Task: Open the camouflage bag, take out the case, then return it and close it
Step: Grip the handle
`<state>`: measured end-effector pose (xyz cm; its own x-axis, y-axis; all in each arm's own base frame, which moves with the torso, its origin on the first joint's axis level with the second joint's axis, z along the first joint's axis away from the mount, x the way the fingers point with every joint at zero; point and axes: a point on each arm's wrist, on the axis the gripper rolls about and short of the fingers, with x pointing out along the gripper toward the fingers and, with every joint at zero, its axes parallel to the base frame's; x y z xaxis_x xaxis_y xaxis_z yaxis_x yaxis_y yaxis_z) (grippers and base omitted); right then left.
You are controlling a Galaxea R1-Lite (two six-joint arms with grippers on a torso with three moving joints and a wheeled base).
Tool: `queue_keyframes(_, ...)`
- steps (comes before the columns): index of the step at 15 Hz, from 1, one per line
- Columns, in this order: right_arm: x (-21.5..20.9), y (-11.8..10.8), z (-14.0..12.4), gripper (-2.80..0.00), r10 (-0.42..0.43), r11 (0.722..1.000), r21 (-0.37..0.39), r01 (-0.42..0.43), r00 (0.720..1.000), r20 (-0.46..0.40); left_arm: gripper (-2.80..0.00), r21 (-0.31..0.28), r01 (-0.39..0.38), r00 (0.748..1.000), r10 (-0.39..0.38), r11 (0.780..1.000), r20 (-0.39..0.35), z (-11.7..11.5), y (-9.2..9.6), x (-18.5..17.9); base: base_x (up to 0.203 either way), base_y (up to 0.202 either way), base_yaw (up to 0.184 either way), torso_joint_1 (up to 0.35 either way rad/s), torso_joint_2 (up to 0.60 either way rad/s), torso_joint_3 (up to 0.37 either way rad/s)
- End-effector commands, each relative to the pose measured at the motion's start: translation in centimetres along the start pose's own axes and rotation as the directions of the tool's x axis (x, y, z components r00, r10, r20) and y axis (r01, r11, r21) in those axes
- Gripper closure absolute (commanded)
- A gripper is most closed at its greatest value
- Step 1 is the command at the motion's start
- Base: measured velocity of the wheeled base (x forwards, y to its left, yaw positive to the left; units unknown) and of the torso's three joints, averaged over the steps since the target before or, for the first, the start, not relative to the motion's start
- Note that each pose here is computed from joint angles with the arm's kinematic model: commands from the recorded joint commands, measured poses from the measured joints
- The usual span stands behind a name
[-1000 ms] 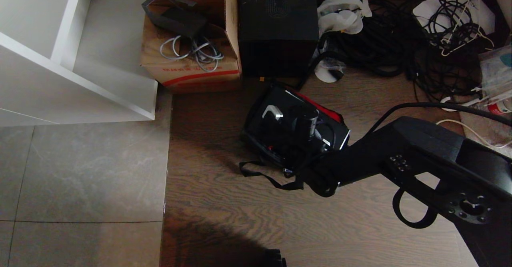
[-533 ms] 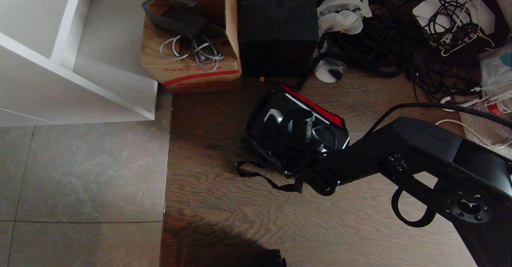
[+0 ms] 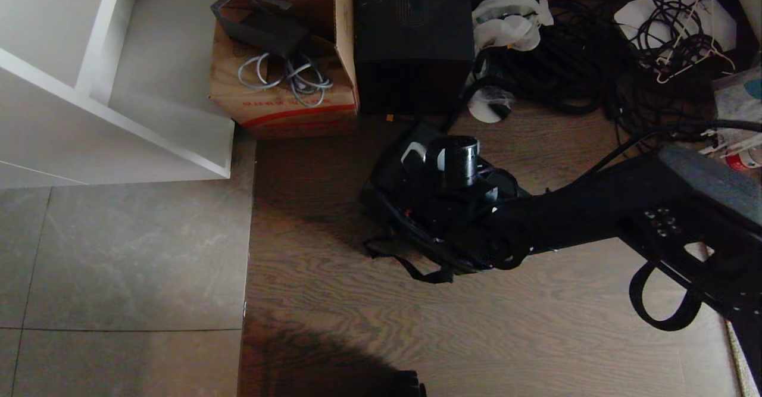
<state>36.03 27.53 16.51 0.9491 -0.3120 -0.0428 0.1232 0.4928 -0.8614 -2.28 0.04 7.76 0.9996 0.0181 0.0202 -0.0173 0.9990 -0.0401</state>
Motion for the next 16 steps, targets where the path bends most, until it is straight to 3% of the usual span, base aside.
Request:
queue_keyframes(1, -0.6, -2.3, 0.4, 0.0, -0.018, 1.0, 0.025, 0.017, 1.0, 0.006, 0.0, -0.001, -0.001, 1.0, 0.001, 1.0, -0.008, -0.2, 0.0, 0.1, 0.0, 0.0, 0.0, 0.0, 0.0, 0.0)
queue_keyframes(8, -1.1, -3.7, 0.4, 0.0, -0.019, 1.0, 0.02, 0.019, 1.0, 0.006, 0.0, -0.001, -0.001, 1.0, 0.001, 1.0, -0.007, -0.3, 0.0, 0.1, 0.0, 0.0, 0.0, 0.0, 0.0, 0.0)
queue_keyframes(16, -1.6, -1.7, 0.7, 0.0, 0.0, 1.0, -0.012, 0.001, 1.0, 0.029, 0.0, -0.001, -0.001, 1.0, 0.001, 1.0, -0.008, -0.2, 0.0, 0.1, 0.0, 0.0, 0.0, 0.0, 0.0, 0.0)
